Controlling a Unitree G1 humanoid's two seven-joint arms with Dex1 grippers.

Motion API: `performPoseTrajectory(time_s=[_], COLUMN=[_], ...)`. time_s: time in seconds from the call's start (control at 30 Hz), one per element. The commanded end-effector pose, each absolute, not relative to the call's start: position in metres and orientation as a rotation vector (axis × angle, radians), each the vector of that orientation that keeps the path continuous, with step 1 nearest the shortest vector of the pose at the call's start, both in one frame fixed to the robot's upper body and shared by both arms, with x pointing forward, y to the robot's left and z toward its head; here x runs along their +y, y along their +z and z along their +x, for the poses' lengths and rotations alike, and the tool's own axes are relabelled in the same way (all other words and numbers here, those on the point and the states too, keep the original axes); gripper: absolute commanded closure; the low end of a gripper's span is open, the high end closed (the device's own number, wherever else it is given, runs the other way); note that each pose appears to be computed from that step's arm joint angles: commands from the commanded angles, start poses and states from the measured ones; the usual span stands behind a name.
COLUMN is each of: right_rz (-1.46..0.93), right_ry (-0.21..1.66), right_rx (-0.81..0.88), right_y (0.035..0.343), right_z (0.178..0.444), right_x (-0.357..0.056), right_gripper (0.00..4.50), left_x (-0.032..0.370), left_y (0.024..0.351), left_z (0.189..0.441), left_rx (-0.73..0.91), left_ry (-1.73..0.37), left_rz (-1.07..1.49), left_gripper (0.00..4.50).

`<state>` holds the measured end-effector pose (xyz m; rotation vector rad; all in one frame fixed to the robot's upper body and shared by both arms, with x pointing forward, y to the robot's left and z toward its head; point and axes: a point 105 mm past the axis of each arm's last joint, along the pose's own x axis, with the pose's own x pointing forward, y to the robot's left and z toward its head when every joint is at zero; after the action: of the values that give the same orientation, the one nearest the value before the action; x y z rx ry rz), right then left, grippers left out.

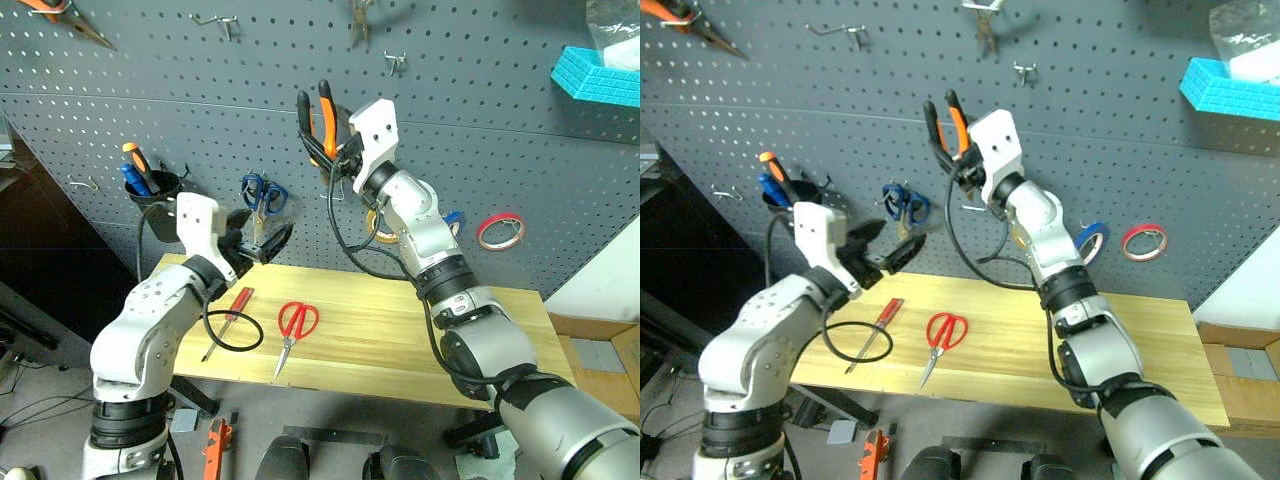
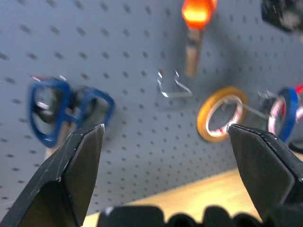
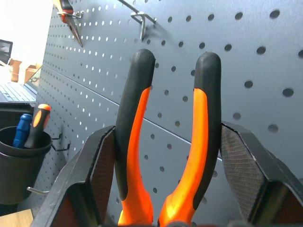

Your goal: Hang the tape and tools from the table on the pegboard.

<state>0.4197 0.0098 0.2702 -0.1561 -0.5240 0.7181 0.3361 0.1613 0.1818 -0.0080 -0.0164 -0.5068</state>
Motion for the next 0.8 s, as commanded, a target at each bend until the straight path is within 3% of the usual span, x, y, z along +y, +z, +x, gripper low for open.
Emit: performPoseTrajectory(time_s=[0.03, 0.8], right_rz=[-0.151, -0.152], right_ry=[0.701, 0.669], right_rx=[-0.638, -0.603], right_y=[0.303, 0.294], right_z=[0.415, 0.428], right_x=[0.010, 0.003], right_gripper=[1.72, 1.72], left_x=[0.159, 0.154], left_y=[0.203, 0.200], left_z=[0.346, 0.355], left_rx=[-0.101, -0.054], left_ry=[-0.516, -0.586], left_rz=[0.020, 0.045], left_gripper=[0.00, 0.00])
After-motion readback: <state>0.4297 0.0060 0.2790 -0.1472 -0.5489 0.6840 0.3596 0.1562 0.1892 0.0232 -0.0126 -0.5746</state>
